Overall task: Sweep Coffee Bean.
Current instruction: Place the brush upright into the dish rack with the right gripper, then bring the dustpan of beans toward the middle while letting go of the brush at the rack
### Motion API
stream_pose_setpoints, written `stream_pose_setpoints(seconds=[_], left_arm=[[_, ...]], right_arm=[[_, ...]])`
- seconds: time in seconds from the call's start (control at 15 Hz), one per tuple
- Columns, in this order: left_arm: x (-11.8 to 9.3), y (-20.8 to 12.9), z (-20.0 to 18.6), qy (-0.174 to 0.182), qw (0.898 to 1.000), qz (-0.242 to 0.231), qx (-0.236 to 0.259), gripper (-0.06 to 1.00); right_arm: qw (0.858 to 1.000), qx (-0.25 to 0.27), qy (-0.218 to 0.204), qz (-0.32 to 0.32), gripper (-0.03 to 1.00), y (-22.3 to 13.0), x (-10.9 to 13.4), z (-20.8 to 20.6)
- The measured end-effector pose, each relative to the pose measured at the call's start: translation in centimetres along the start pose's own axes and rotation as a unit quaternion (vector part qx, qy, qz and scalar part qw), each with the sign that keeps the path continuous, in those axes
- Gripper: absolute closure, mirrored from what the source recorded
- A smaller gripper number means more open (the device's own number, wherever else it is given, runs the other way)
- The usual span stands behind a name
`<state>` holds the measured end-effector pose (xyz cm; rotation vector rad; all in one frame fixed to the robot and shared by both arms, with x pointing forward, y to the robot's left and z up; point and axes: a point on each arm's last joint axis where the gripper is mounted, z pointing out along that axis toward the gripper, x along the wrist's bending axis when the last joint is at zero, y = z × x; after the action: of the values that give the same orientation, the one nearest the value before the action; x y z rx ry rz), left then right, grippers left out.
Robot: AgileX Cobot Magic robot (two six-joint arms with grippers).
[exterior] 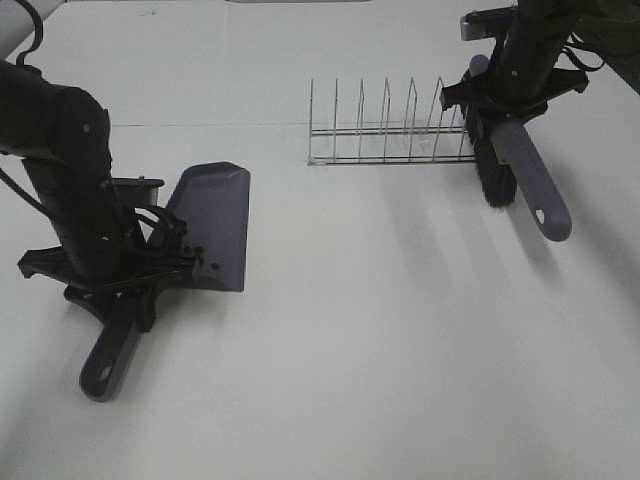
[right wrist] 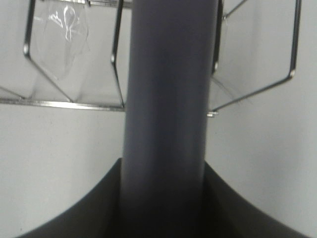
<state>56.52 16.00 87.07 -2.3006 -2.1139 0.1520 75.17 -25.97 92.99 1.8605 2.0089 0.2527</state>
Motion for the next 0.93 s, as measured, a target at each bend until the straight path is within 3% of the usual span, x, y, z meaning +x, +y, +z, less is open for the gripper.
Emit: stream_pose_setpoints(seconds=[0.2,0.4,0.47,0.6,0.67,0.93], left_arm=[[0.0,0.0,0.0,0.000,1.000,0.001,0.000,0.63],[0.0,0.0,0.0,0.000,1.000,0.001,0.000,0.63],[0.0,0.0,0.0,0.000,1.000,0.000,0.000,0.63],[0.0,0.0,0.0,0.000,1.000,0.000,0.000,0.63],[0.0,0.0,0.0,0.000,1.000,0.000,0.000,0.63],[0.0,0.0,0.0,-0.001,1.000,0.000,0.000,0.63]], right_arm=[[1.000,-0.015,0.001,0.019,0.70,1.2,-0.7,0.3],[0.999,0.011,0.006,0.032,0.70,0.8,-1.1,0.6],[0.999,0.013,0.005,0.032,0.66,0.8,-1.1,0.6],[0.999,0.016,0.002,0.033,0.39,0.7,-1.5,0.6],[0.999,0.017,0.000,0.033,0.31,0.7,-1.5,0.6],[0.999,0.025,-0.003,0.037,0.24,0.9,-2.0,-1.6]])
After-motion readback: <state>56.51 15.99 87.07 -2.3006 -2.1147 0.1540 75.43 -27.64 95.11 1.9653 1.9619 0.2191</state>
